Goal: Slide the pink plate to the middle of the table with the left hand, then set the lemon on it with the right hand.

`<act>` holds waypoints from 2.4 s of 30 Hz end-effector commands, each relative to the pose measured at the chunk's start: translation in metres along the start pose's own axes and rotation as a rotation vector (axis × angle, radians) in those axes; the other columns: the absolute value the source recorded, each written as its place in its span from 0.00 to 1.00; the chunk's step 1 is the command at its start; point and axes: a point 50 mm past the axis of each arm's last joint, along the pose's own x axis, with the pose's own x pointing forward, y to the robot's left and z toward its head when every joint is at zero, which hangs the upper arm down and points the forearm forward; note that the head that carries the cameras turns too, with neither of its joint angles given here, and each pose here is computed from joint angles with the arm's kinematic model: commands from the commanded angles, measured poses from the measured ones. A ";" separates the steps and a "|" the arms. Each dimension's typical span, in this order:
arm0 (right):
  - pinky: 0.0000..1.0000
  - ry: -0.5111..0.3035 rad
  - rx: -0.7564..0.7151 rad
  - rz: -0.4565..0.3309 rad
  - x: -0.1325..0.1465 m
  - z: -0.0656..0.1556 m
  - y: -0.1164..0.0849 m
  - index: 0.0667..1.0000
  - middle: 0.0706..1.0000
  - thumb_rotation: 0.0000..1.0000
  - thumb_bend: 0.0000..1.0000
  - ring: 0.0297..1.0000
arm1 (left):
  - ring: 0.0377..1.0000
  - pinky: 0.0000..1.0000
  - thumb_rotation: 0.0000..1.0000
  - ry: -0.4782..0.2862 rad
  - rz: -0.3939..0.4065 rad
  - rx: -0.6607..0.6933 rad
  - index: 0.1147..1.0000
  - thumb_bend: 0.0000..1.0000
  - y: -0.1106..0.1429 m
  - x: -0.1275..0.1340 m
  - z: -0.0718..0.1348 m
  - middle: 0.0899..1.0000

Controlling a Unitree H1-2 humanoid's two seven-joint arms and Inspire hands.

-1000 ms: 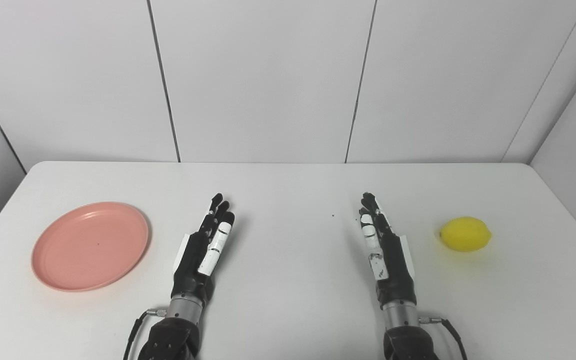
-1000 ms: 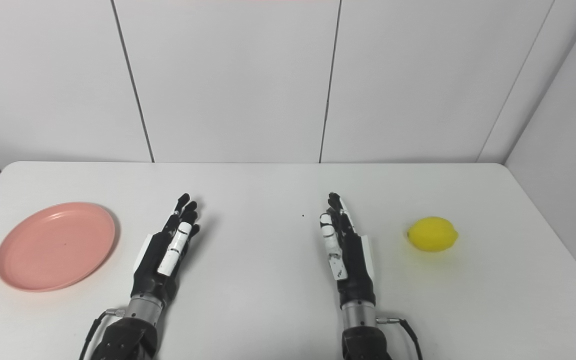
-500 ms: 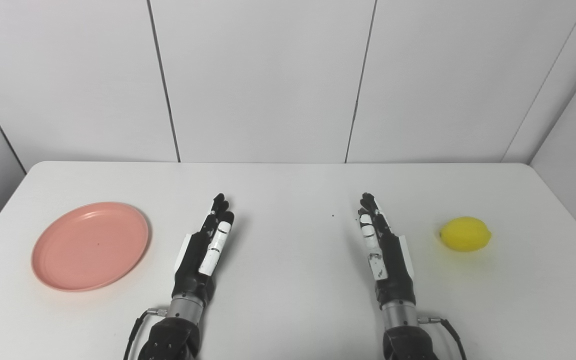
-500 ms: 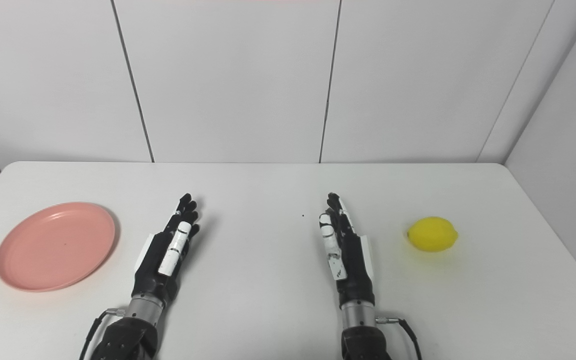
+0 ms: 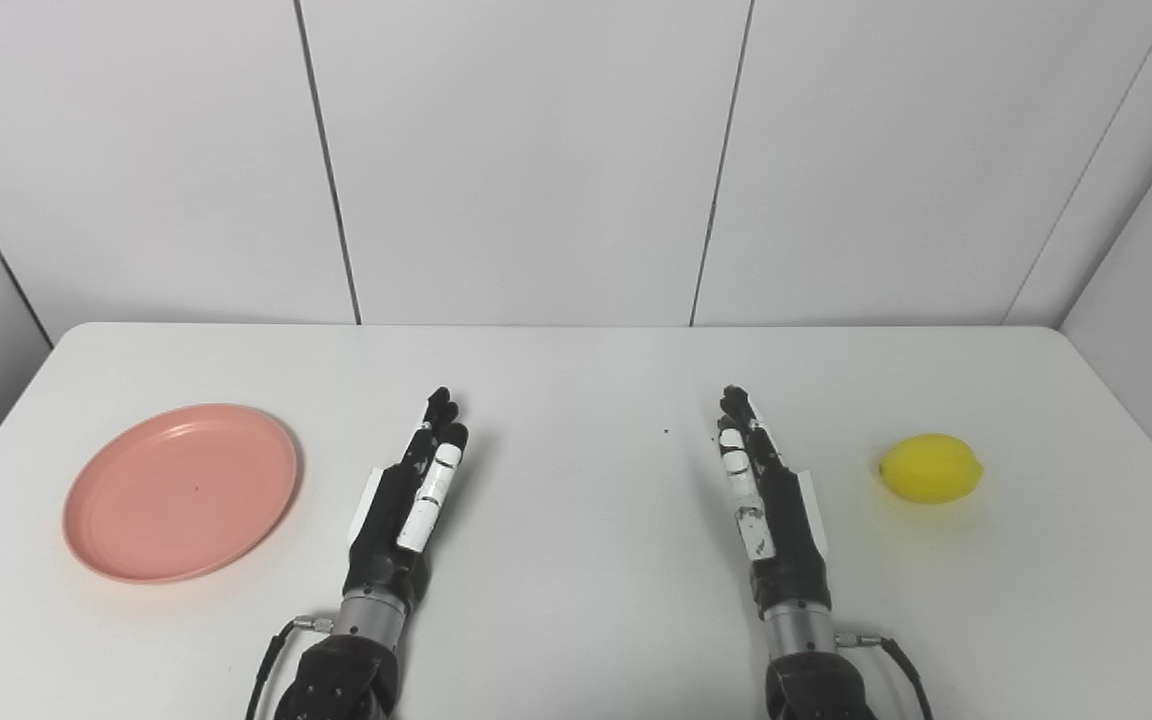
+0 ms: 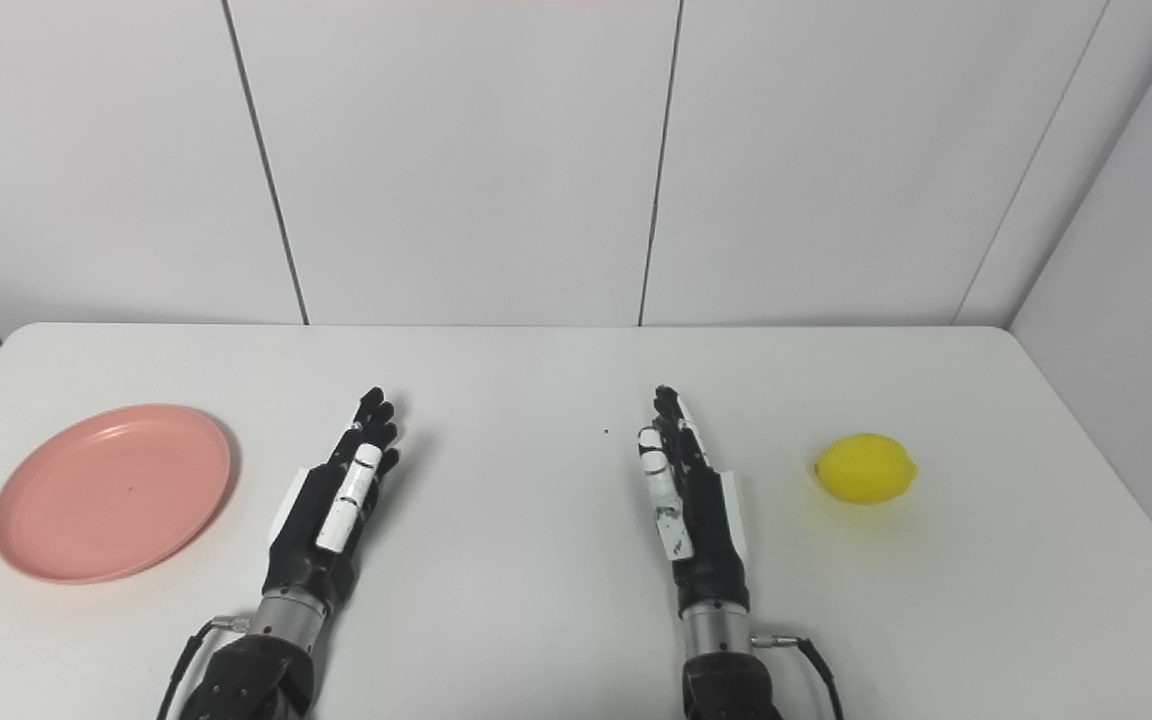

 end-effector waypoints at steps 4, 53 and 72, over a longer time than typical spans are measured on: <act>0.95 -0.072 0.004 0.002 0.011 0.017 0.002 0.90 0.93 1.00 0.70 0.92 | 1.00 1.00 0.84 -0.066 -0.020 0.019 0.99 0.54 -0.002 0.011 0.018 1.00; 1.00 -0.082 0.070 0.011 -0.009 0.014 -0.026 0.96 0.96 1.00 0.37 0.97 | 0.99 1.00 0.91 -0.195 0.052 0.044 0.93 0.61 -0.009 0.015 0.026 0.95; 1.00 -0.096 0.033 0.009 -0.007 0.019 -0.029 0.94 0.95 1.00 0.40 0.97 | 0.89 0.89 1.00 -0.330 0.180 0.140 0.88 0.63 0.073 0.010 0.084 0.88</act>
